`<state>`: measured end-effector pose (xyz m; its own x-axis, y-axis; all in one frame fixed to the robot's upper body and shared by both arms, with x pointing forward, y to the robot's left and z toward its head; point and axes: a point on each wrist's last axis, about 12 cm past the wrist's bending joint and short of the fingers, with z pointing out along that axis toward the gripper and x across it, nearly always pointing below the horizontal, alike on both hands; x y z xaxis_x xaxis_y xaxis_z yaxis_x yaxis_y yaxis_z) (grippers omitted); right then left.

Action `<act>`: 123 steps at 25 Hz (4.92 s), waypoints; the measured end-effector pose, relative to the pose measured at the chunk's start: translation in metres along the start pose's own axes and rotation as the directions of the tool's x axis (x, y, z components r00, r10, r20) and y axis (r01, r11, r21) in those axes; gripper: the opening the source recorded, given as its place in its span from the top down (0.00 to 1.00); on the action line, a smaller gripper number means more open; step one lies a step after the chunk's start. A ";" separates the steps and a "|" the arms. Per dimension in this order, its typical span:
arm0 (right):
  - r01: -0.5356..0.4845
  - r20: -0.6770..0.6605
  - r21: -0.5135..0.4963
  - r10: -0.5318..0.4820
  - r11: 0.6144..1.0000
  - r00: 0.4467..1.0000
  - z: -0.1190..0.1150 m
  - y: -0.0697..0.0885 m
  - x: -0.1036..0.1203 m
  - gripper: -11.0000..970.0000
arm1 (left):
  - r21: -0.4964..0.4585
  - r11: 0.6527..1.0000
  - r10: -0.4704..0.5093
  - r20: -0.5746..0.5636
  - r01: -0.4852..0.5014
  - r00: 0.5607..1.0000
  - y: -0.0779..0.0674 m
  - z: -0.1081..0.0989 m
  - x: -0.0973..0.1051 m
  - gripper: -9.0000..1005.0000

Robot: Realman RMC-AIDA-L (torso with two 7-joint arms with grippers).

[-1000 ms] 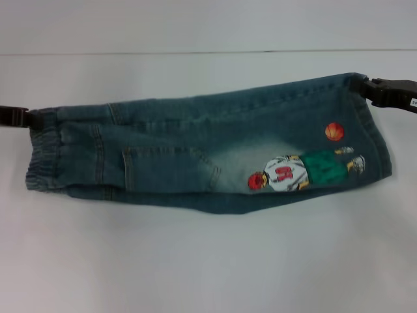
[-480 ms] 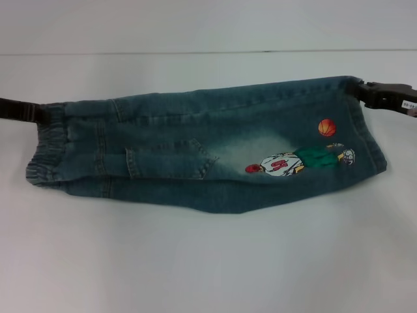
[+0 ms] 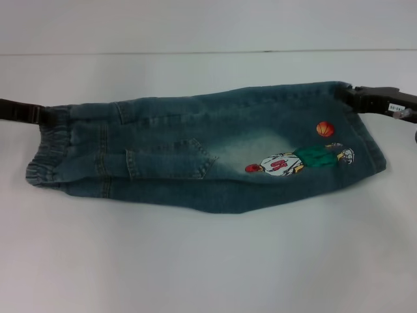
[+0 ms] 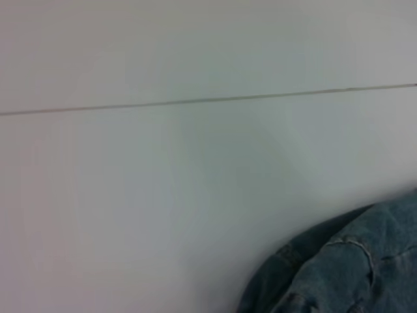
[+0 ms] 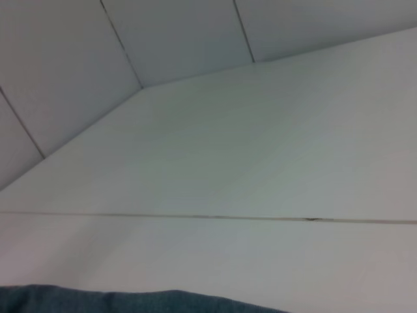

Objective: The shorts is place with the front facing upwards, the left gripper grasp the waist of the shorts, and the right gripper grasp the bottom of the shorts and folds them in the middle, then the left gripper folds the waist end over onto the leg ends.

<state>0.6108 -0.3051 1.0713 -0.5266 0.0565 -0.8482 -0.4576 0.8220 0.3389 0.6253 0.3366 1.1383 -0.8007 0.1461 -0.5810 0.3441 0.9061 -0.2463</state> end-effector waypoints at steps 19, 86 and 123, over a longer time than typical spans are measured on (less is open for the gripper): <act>-0.019 0.006 0.017 0.019 1.000 1.000 0.002 0.001 0.003 0.43 | -0.035 0.998 -0.050 -0.012 0.049 0.999 0.006 -0.003 0.002 0.45; 0.128 -0.149 -0.569 -0.255 0.813 0.956 -0.039 0.056 -0.027 0.05 | 0.089 0.996 0.014 -0.211 0.005 0.977 0.006 -0.010 0.040 0.71; 0.168 -0.187 -0.565 -0.324 0.808 0.927 -0.011 0.074 -0.013 0.44 | 0.380 0.914 0.156 -0.011 -0.140 0.988 -0.044 -0.055 -0.034 0.95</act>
<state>0.5756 -0.2508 1.1117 -0.4742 -0.3196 -0.8203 -0.8630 0.3529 0.3614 0.6108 0.3138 1.2117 -0.7425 0.2902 -0.6036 0.6133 0.6569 -0.4385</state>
